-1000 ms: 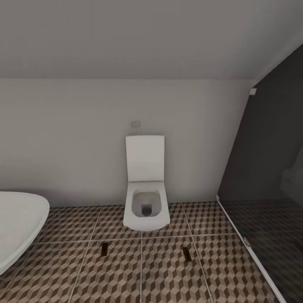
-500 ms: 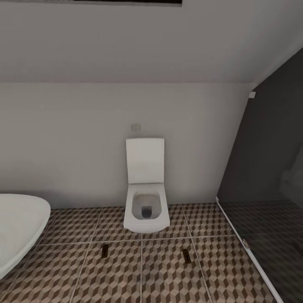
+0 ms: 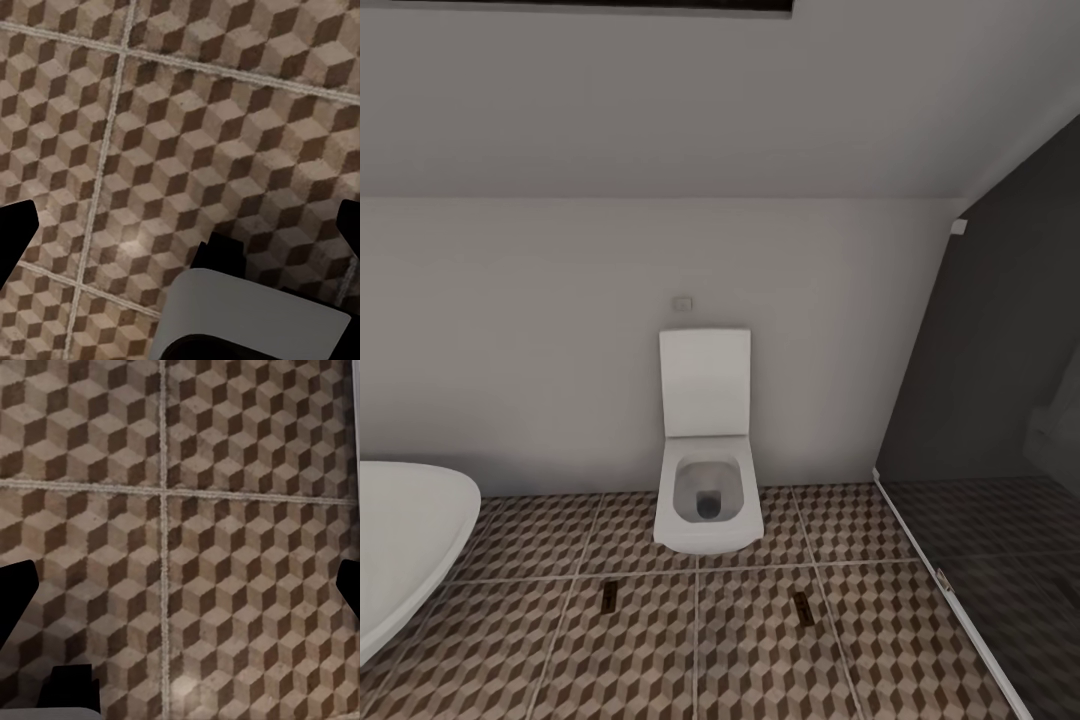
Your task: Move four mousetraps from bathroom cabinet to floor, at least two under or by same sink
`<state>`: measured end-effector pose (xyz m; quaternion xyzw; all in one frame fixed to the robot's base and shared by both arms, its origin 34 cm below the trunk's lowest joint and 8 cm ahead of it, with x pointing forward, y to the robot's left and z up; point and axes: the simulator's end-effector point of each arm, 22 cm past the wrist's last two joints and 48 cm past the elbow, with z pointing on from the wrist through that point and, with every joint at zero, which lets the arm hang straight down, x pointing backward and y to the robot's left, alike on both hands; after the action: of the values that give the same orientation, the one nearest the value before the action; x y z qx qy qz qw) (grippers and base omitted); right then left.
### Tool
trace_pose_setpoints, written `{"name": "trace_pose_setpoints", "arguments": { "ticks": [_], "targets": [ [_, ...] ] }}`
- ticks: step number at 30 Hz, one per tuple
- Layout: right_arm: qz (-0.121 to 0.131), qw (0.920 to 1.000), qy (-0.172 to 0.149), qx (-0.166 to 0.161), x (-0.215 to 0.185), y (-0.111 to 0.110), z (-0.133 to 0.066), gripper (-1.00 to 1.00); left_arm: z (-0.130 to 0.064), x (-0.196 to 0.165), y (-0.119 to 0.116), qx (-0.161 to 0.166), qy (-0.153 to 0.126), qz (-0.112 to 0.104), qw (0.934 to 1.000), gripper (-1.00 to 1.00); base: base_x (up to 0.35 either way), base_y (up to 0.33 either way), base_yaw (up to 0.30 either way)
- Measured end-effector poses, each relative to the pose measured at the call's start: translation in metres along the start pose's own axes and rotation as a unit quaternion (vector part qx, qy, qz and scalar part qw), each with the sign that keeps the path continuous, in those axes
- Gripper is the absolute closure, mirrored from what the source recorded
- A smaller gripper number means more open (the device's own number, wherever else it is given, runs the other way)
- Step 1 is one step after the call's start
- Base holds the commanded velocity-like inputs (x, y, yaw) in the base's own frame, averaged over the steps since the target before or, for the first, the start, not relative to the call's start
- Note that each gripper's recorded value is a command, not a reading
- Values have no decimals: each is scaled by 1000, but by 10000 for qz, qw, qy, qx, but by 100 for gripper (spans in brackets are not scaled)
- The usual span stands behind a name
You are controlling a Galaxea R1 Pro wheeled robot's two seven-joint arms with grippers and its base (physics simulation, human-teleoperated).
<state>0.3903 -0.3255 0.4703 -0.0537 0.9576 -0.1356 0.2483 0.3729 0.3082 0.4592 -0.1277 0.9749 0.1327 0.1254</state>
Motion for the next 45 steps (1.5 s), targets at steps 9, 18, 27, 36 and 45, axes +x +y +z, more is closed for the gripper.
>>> {"name": "trace_pose_setpoints", "arguments": {
  "ticks": [9,18,27,36,45],
  "targets": [
    [2,10000,-6,0,-1,0,0,-100,0,0,1,-6,5,-2,10000,-100,0,0,0],
    [1,10000,-4,0,-1,0,0,-100,1,-1,3,-27,-4,-4,10000,-100,0,0,0],
    [1,10000,-3,0,0,0,0,-100,1,-1,3,-27,-5,-4,10000,-100,0,0,0],
    [1,10000,-4,0,-1,0,0,-100,1,0,2,-18,2,-4,10000,-100,0,0,0],
    [1,10000,-3,1,0,0,0,-100,0,0,2,-15,3,-2,10000,-100,0,0,0]
  ]
}}
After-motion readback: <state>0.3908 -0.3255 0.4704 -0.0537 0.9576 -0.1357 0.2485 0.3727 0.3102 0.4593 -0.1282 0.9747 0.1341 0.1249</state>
